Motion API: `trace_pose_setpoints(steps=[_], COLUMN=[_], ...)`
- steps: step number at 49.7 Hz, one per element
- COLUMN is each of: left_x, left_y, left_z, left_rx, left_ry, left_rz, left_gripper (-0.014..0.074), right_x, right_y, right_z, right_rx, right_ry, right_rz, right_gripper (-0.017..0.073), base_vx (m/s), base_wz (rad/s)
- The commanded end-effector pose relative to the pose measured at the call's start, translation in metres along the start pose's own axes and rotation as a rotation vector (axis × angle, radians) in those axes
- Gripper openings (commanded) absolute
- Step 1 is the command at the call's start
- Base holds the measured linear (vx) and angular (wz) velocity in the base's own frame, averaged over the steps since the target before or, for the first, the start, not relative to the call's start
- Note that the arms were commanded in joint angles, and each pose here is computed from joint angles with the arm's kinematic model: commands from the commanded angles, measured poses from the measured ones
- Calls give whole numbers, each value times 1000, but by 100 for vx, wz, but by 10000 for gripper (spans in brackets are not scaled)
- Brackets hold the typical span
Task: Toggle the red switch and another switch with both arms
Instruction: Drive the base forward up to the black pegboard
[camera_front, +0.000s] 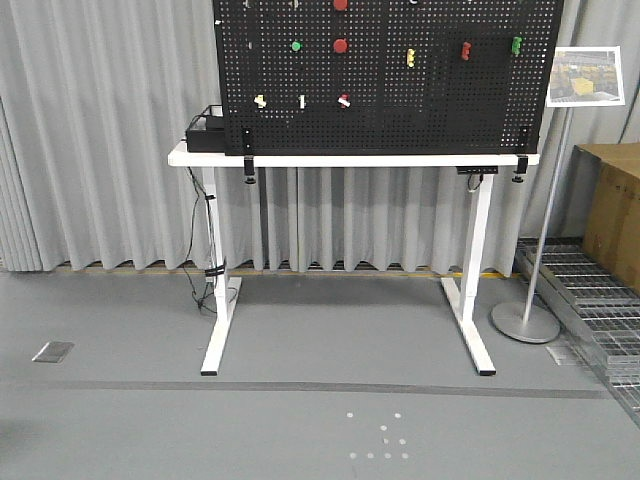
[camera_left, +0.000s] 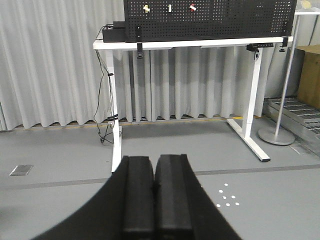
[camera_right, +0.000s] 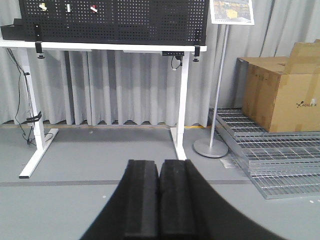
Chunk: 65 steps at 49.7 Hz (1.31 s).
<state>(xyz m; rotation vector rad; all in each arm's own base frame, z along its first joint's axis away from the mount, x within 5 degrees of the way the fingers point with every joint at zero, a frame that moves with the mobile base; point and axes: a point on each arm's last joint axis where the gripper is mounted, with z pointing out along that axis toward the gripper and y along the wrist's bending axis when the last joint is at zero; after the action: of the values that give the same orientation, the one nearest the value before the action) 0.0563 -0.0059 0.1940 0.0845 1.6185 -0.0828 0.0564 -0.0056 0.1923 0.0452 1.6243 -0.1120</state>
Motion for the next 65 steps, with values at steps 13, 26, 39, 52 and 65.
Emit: trace_pose_setpoints(steps=[13, 26, 39, 52, 65], left_x=[-2, -2, -2, -2, -2], left_y=[0, 0, 0, 0, 0], left_z=[-1, -1, -1, -1, -1], left_rx=[6, 6, 6, 6, 6], left_ry=[-79, -79, -79, -79, -79], left_rz=[-17, -17, -17, -17, -17], left_gripper=[-6, -6, -6, -6, -6], right_x=[-6, -6, -6, -6, -6], right_y=[-1, -1, -1, -1, -1], right_z=[-1, -1, -1, -1, -1], right_rx=[15, 15, 15, 15, 15], right_ry=[-89, -89, -89, -89, -89], right_rz=[-15, -15, -15, -15, -15], right_gripper=[-6, -6, -6, -6, -6], base_vx=[0, 0, 0, 4, 18], base_wz=[0, 0, 0, 1, 3])
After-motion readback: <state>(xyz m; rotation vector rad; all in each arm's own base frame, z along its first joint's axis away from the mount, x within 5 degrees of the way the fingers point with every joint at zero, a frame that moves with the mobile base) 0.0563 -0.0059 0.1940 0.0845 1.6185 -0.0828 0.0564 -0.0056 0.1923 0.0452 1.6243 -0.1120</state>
